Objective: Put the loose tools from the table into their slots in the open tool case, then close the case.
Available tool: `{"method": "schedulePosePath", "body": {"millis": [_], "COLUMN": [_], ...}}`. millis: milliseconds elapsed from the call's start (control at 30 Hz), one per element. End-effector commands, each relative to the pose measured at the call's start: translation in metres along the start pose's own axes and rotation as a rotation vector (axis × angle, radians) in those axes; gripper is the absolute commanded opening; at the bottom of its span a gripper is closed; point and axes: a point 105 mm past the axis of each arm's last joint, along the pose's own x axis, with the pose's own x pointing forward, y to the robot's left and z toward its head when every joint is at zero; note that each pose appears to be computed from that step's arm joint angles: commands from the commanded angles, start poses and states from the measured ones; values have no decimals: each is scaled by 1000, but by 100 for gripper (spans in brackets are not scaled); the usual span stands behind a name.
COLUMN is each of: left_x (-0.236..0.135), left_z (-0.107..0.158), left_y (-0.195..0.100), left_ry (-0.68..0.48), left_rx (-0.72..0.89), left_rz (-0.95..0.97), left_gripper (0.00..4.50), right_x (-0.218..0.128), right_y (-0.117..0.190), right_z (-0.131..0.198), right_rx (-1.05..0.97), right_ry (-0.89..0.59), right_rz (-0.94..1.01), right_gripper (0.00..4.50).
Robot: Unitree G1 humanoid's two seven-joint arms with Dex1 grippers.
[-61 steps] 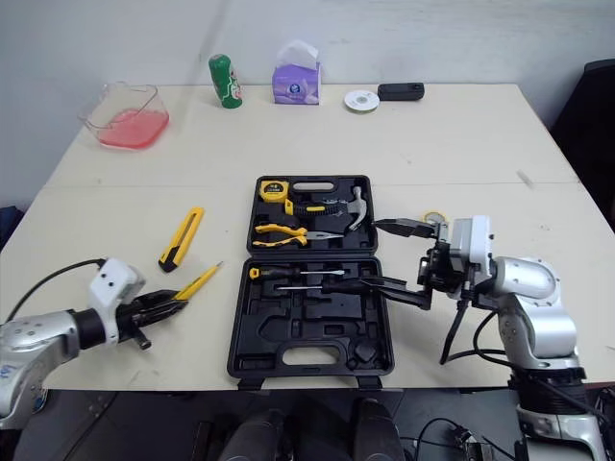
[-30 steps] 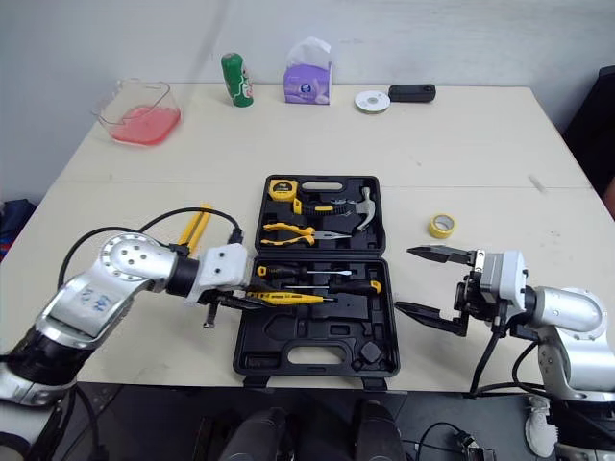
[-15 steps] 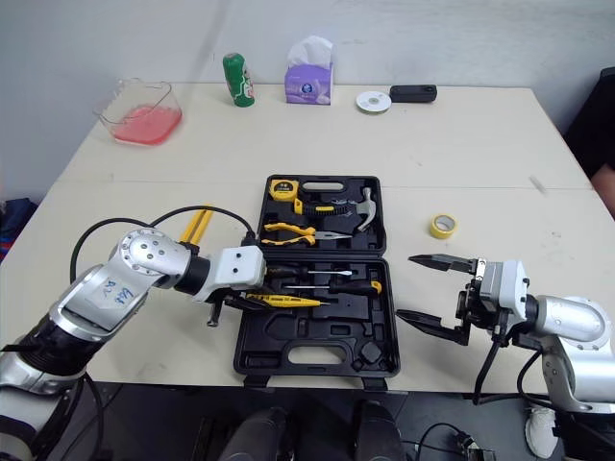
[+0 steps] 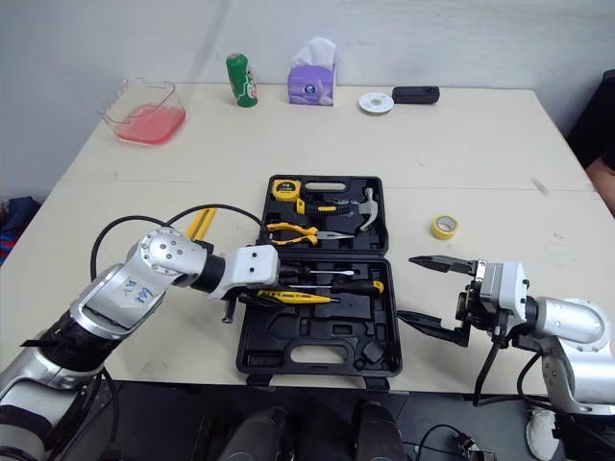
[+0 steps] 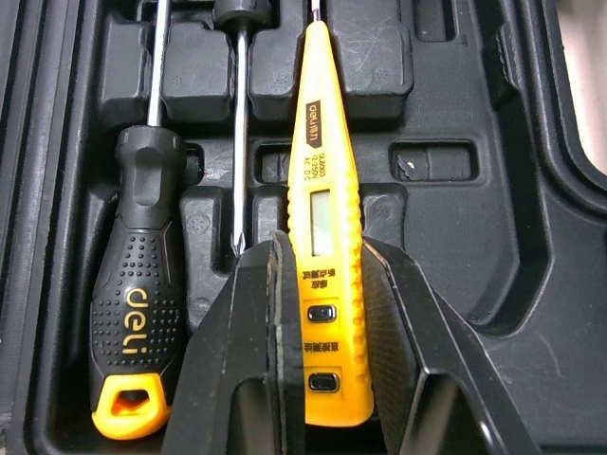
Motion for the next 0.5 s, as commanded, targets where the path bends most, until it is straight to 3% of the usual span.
{"method": "schedulePosePath", "body": {"millis": [33, 167, 233, 367, 500], "left_x": [2, -1, -1, -4, -16], "left_z": [-3, -7, -6, 6, 19], "left_y": [3, 5, 6, 14, 17], "left_ry": [29, 22, 8, -66, -162], "left_rx": [28, 0, 8, 45, 54], "left_rz": [12, 15, 20, 40, 28], "left_gripper": [53, 53, 156, 309, 309], "right_x": [0, 1, 1, 1, 1], "right_y": [0, 0, -1, -2, -3], "right_z": [8, 7, 7, 6, 7], "right_rx": [-31, -31, -31, -33, -36], "right_ry": [-29, -31, -31, -32, -30], "right_rz": [-11, -16, -19, -23, -25], "right_gripper": [450, 450, 450, 450, 450]}}
